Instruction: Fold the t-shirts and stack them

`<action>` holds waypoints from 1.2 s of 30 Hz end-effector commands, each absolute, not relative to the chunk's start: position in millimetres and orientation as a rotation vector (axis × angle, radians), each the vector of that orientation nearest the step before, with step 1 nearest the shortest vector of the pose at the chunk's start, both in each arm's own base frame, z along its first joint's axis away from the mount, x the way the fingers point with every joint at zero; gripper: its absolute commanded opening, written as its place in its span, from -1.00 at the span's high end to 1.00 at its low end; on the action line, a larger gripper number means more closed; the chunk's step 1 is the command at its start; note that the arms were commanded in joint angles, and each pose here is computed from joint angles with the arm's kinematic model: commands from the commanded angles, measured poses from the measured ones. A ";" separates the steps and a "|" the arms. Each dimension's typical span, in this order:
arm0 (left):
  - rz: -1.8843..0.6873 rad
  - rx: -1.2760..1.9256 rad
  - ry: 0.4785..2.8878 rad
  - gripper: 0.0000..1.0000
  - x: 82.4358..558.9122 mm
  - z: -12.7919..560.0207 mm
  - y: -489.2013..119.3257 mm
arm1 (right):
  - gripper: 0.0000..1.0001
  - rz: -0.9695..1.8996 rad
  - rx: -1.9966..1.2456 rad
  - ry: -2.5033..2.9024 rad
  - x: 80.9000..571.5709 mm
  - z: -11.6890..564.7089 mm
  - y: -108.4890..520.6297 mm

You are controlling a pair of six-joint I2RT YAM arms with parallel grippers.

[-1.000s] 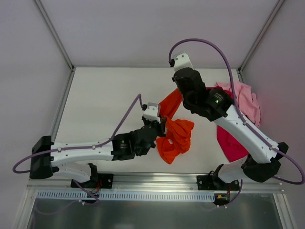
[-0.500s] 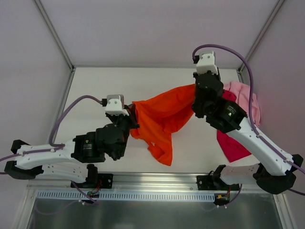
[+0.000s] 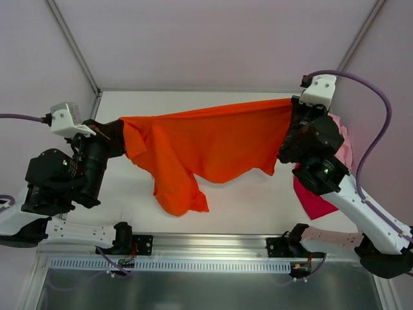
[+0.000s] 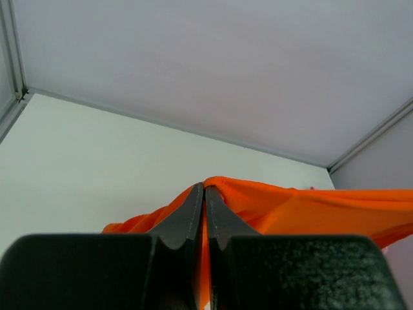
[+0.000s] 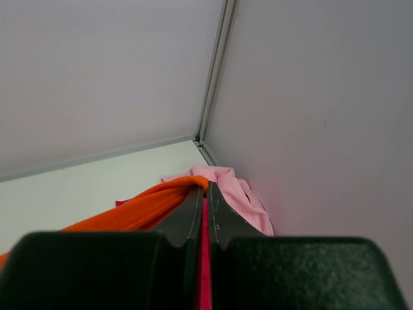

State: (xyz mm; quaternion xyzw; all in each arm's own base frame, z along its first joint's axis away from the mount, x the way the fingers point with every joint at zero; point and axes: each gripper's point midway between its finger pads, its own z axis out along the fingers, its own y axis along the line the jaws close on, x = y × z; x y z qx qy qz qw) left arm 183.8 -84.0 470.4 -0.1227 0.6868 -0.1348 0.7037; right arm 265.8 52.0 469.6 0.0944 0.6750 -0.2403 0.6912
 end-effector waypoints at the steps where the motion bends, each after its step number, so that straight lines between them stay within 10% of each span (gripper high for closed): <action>1: -0.150 -0.310 1.538 1.00 183.1 482.9 -52.6 | 0.98 -0.444 0.421 1.443 239.4 505.3 13.6; 36: -0.101 -0.336 1.422 1.00 196.4 489.0 -27.9 | 0.98 -0.277 0.099 1.622 241.3 459.7 45.0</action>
